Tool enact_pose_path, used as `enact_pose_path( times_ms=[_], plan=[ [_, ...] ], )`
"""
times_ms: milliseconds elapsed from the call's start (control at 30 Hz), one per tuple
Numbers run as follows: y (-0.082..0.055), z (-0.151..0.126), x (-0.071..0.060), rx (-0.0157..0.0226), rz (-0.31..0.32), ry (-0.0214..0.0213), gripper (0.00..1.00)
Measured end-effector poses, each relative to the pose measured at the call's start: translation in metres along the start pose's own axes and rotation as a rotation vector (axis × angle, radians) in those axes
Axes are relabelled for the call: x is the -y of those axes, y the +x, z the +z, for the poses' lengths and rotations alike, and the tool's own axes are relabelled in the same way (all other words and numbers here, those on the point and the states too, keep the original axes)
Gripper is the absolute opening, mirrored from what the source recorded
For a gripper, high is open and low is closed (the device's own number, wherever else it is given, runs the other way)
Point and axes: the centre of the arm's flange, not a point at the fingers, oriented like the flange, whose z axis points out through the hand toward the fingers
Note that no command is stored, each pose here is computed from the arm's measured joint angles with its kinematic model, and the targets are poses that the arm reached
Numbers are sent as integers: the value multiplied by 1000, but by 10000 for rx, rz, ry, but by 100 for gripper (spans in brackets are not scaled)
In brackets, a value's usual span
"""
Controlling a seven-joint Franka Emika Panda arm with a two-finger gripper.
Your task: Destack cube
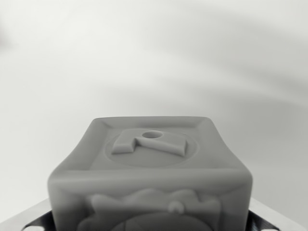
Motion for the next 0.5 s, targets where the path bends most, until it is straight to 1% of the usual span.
enact_pose_path(
  times_ms=[100,267,500],
  plan=[
    [2,1,-5,-4,88,1,0],
    [7,4,-14,5,269,-8,0],
    [13,6,-26,0,522,-15,0]
  ],
)
